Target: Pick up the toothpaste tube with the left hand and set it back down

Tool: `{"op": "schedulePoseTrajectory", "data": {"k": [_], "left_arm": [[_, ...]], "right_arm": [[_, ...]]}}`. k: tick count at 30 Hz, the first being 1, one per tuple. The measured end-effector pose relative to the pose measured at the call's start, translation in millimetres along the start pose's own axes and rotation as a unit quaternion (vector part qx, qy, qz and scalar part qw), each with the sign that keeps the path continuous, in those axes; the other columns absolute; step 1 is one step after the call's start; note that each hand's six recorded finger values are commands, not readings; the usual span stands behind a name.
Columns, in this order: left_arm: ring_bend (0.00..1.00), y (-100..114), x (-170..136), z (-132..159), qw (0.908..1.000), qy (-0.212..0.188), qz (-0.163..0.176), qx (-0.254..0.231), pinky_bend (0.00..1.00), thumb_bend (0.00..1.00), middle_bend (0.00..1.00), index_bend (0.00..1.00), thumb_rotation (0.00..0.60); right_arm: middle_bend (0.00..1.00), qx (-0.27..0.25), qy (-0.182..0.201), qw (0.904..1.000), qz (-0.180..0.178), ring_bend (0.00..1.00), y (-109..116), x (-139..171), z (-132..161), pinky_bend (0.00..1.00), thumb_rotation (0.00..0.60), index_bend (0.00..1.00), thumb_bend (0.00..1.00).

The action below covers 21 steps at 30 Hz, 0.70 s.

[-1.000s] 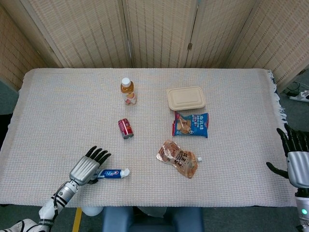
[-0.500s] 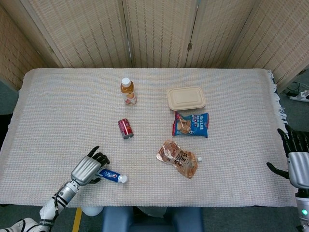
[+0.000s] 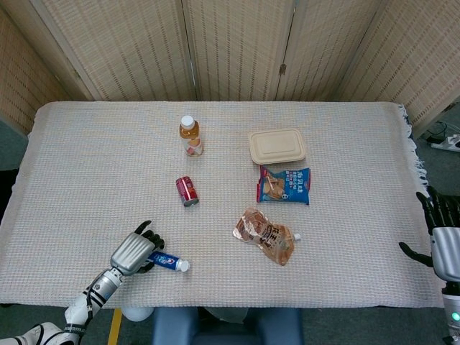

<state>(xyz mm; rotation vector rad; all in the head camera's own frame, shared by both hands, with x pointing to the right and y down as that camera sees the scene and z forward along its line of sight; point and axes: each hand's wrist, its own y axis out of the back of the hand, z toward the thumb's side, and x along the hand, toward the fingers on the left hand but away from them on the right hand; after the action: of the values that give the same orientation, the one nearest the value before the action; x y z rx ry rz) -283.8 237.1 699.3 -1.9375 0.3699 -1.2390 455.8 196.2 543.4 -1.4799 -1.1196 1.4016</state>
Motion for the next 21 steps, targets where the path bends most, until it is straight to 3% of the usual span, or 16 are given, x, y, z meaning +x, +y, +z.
{"op": "schedulePoseTrajectory", "data": {"k": [9, 16, 21], "left_arm": [[0.39, -4.7, 1.3, -1.3, 1.0000, 0.003, 0.001, 0.000, 0.16, 0.34, 0.48, 0.51, 0.600], [0.52, -6.5, 3.1, -2.6, 0.9995, 0.000, 0.003, -0.030, 0.25, 0.54, 0.63, 0.62, 0.600], [0.55, -6.0, 4.3, -8.1, 0.9980, -0.007, 0.011, -0.062, 0.30, 0.59, 0.68, 0.66, 0.600]], "right_arm": [[0.00, 0.000, 0.000, 1.0000, 0.002, 0.07, -1.3, -0.5, 0.5, 0.00, 0.600, 0.00, 0.08], [0.00, 0.000, 0.000, 1.0000, 0.002, 0.07, -0.3, 0.1, 0.7, 0.00, 0.600, 0.00, 0.08], [0.00, 0.002, 0.004, 1.0000, 0.004, 0.07, 0.3, 0.4, 3.0, 0.00, 0.600, 0.00, 0.08]]}}
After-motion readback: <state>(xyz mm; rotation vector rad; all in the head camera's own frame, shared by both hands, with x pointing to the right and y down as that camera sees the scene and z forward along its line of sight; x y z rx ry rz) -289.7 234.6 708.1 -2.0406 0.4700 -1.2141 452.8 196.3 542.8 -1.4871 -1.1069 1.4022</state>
